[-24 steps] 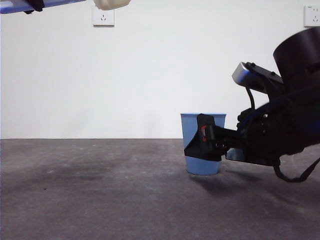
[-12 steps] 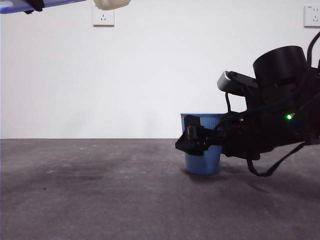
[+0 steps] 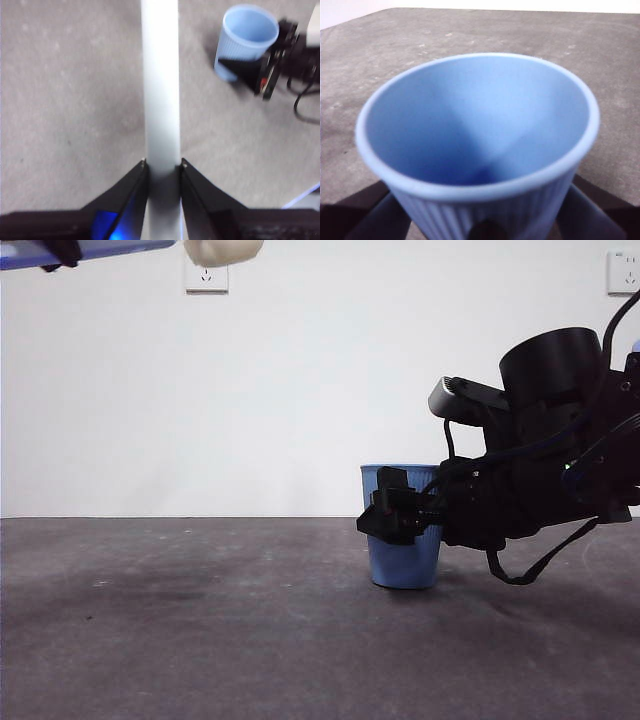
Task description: Pick up the cup brush,pick up the cup,insert the brush into the cup,clean the cup,put the cup brush back,put the cup back to the fixed position on the table
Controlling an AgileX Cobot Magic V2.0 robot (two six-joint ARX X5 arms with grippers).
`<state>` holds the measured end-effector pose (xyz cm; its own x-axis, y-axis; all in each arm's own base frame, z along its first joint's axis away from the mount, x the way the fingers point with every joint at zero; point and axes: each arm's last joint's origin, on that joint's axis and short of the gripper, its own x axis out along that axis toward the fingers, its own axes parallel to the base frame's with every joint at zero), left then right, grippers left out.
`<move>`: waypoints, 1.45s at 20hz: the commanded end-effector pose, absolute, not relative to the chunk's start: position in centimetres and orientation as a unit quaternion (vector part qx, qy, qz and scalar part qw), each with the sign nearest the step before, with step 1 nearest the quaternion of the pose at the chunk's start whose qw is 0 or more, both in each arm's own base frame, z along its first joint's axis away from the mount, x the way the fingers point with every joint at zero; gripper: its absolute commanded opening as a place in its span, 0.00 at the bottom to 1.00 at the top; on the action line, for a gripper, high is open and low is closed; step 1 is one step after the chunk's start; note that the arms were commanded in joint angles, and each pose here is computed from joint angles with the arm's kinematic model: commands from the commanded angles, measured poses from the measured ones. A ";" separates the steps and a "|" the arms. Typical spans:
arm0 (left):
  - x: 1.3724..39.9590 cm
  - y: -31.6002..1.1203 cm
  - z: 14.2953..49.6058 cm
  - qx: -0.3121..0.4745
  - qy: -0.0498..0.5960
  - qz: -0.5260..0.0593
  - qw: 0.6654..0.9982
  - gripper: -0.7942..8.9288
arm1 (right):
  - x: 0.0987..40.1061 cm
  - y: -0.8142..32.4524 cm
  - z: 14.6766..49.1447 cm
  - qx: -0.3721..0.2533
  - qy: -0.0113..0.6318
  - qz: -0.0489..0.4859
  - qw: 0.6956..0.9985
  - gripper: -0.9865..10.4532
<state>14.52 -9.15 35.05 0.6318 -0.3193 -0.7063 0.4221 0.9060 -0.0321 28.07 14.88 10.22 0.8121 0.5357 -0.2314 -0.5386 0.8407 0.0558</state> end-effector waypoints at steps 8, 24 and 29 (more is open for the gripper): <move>15.3 -9.6 32.1 0.247 0.469 -0.254 0.809 0.07 | 23.8 14.8 16.1 -0.180 0.250 0.336 0.890 0.07; 18.0 -13.4 27.3 0.330 0.542 -0.402 0.660 0.07 | 20.0 16.3 20.4 -0.618 0.302 0.312 0.655 0.07; 17.3 -15.0 27.1 0.336 0.526 -0.432 0.651 0.07 | 19.9 16.1 20.0 -0.650 0.316 0.303 0.621 0.07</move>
<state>17.33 -14.86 27.47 0.0866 -0.2046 -0.9750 0.9131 0.4076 -0.0044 19.81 15.89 20.11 0.6170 -0.0331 -0.7863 -0.7869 -0.0075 -0.6171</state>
